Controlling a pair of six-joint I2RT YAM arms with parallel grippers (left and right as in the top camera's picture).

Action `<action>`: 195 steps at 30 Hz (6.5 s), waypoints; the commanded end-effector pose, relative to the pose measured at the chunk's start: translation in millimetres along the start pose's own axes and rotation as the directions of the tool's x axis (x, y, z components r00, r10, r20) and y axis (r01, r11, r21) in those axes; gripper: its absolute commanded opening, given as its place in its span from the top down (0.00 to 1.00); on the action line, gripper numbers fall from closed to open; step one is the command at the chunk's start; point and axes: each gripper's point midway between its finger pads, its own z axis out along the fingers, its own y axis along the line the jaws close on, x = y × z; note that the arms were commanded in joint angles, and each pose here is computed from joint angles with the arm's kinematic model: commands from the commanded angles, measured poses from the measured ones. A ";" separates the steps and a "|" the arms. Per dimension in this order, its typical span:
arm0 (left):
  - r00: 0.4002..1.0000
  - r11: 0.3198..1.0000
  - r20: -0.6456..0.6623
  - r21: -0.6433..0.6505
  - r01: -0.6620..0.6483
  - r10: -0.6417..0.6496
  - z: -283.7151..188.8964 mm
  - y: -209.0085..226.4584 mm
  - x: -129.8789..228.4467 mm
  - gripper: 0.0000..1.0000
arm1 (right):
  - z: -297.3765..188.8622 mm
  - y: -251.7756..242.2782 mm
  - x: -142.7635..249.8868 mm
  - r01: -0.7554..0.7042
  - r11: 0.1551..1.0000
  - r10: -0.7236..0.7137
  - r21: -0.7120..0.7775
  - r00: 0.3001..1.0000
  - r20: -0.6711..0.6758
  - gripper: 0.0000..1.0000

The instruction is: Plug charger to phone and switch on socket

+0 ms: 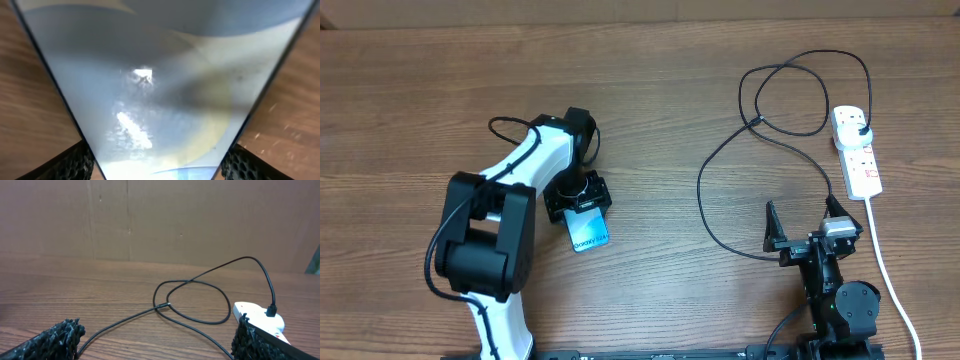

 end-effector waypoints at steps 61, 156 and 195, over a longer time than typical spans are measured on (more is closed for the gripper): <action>0.828 0.633 -0.215 0.747 -0.202 0.518 -105.0 -112.1 84.6 0.41 | 0.2 1.6 1.8 0.001 1.000 -0.001 -0.007 1.000 0.004 0.00; 0.886 0.236 -0.170 0.969 0.072 0.431 -193.5 -114.8 61.5 0.44 | 0.1 5.2 1.7 -0.462 0.887 0.462 -0.028 0.887 -0.009 0.00; 0.891 0.205 -0.163 0.975 0.081 0.424 -198.2 -116.8 58.5 0.43 | -26.6 106.3 -73.0 -0.858 0.384 0.674 -0.340 0.512 -0.532 0.01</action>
